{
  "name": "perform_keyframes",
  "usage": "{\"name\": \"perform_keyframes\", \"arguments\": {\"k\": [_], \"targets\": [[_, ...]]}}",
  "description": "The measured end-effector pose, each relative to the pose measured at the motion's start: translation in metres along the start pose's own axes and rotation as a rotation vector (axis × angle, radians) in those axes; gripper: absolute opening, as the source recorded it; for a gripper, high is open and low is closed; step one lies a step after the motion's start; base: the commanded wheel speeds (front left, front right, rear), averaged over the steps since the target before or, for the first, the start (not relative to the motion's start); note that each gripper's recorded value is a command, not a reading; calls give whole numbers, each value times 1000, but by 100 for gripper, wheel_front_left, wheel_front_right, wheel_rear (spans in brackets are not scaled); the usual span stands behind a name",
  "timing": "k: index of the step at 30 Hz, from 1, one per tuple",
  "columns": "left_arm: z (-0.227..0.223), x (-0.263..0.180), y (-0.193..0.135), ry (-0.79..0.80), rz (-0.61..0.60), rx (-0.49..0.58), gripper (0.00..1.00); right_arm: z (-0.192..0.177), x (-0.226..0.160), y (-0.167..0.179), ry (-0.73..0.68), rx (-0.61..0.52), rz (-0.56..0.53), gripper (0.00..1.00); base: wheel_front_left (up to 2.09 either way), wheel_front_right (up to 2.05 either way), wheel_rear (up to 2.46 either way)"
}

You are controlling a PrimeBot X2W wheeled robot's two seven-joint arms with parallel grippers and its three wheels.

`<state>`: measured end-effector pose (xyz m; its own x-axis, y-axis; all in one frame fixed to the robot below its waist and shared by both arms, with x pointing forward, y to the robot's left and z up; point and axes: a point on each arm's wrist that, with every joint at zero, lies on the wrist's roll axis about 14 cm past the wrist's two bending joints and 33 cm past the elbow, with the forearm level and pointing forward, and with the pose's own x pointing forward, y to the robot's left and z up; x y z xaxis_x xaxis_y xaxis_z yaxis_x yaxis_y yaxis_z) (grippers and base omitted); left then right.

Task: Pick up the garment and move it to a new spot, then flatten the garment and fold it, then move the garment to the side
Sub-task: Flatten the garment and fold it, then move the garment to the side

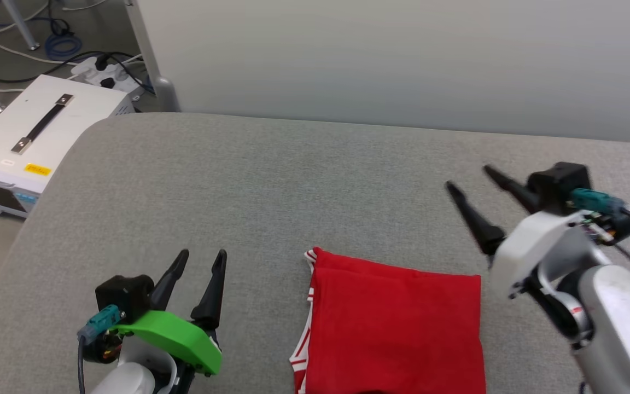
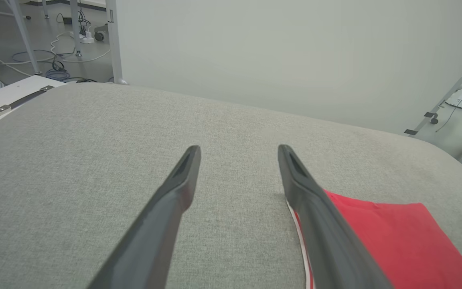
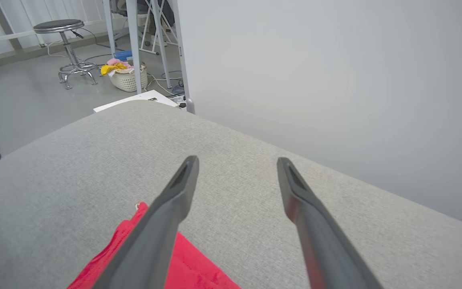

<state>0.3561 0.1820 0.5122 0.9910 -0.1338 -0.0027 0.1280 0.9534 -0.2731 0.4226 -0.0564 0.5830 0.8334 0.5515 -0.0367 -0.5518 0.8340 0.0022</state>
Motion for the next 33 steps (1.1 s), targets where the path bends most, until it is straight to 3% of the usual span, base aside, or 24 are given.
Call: {"name": "perform_keyframes", "arguments": {"k": [3,8,12,21,33], "targets": [[9,9,-9,-38,-23,1,100,14,-15,-29,-65,-74,-74,100,0,0,0],[22,18,-20,-97,-46,-8,100,17,-48,-67,-150,-59,-213,100,0,0,0],[24,22,-22,-122,-50,-16,100,14,-71,-78,-203,-41,-287,100,0,0,0],[16,13,-27,-136,-57,-26,100,-12,-113,-72,-274,45,-416,100,0,0,0],[7,8,-21,-133,-30,21,100,-40,-114,-64,-224,98,-438,100,0,0,0]]}}
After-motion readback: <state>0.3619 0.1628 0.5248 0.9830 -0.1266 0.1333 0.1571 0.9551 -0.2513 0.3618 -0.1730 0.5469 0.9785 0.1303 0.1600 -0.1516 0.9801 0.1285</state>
